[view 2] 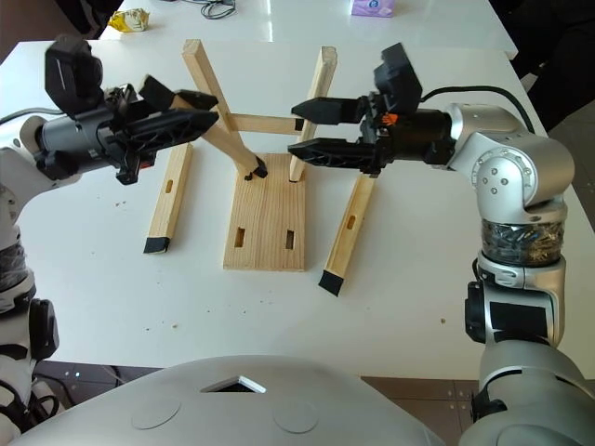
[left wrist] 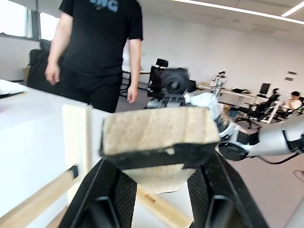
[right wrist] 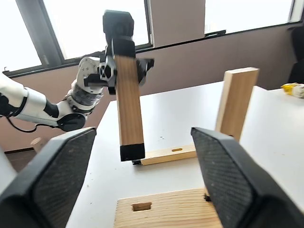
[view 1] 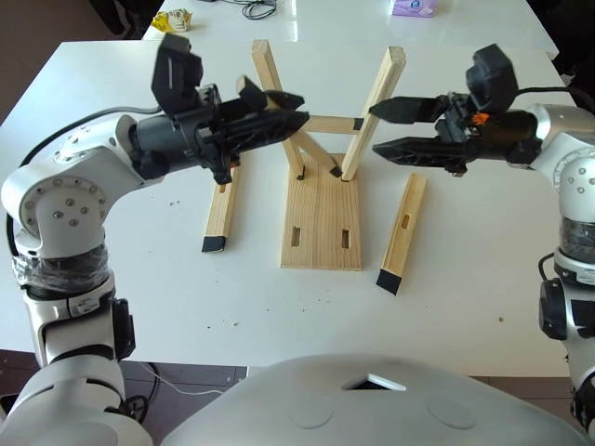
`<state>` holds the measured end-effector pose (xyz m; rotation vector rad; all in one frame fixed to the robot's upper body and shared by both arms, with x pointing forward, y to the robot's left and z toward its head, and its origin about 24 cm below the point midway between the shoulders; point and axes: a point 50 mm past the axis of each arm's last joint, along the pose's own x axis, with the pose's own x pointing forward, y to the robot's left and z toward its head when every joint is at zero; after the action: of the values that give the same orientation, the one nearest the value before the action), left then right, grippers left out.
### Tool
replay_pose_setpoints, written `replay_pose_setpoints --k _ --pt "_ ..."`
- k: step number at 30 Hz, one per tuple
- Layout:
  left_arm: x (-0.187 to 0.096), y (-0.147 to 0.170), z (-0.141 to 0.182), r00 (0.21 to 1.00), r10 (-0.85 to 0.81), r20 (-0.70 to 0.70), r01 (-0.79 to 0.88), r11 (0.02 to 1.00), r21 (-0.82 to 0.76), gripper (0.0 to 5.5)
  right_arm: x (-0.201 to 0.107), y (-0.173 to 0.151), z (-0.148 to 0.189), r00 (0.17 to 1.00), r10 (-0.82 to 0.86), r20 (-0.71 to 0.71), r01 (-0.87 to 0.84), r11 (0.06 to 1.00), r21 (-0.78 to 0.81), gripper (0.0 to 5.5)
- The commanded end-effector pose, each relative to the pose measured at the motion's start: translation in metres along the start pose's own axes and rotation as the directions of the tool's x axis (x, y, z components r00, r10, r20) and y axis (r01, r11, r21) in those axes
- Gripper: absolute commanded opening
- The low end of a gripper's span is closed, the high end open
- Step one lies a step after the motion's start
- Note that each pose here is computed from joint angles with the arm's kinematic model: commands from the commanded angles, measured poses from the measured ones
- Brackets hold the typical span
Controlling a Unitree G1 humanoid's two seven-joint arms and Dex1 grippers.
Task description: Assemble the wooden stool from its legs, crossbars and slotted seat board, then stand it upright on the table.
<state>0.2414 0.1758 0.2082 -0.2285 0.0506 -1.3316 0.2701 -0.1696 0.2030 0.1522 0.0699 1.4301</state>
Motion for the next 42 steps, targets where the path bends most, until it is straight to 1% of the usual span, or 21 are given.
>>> replay_pose_setpoints --k 1,3,5,7,10,16,21,31,36,42 --pt "-0.031 0.005 -0.019 0.975 0.074 -0.209 -0.057 0.994 0.089 1.31 -0.014 0.003 0.002 0.987 -0.144 0.072 0.148 0.987 -0.059 4.28" --pt "-0.059 0.013 -0.033 0.915 0.14 -0.378 -0.08 0.982 0.169 1.31 -0.018 0.008 -0.001 0.979 -0.182 0.095 0.189 0.98 -0.065 4.36" --pt "-0.081 0.02 -0.037 0.866 0.187 -0.464 -0.101 0.974 0.203 1.31 -0.021 0.012 -0.004 0.97 -0.216 0.114 0.223 0.973 -0.061 4.36" --pt "-0.093 0.029 -0.031 0.851 0.23 -0.473 -0.124 0.961 0.246 1.31 -0.021 0.013 -0.01 0.963 -0.243 0.12 0.251 0.966 -0.057 4.36" --pt "-0.102 0.043 -0.021 0.842 0.275 -0.463 -0.136 0.94 0.312 1.31 -0.019 0.014 -0.014 0.958 -0.255 0.127 0.264 0.963 -0.052 4.36" --pt "-0.099 0.065 -0.021 0.858 0.28 -0.43 -0.114 0.921 0.372 1.31 -0.013 0.009 -0.016 0.956 -0.259 0.137 0.268 0.962 -0.055 4.36" --pt "-0.095 0.078 -0.035 0.85 0.297 -0.435 -0.103 0.904 0.415 1.31 -0.01 0.006 -0.017 0.955 -0.261 0.137 0.271 0.961 -0.059 4.36" --pt "-0.107 0.085 -0.049 0.809 0.32 -0.493 -0.069 0.885 0.461 1.31 -0.008 0.001 -0.019 0.954 -0.259 0.149 0.27 0.961 -0.059 4.36" --pt "-0.107 0.089 -0.047 0.82 0.332 -0.466 -0.087 0.877 0.472 1.31 -0.008 0.002 -0.024 0.953 -0.263 0.153 0.272 0.961 -0.046 4.36" --pt "-0.111 0.085 -0.057 0.815 0.309 -0.49 -0.074 0.894 0.441 1.31 -0.007 0.001 -0.025 0.954 -0.261 0.15 0.27 0.962 -0.042 4.36"
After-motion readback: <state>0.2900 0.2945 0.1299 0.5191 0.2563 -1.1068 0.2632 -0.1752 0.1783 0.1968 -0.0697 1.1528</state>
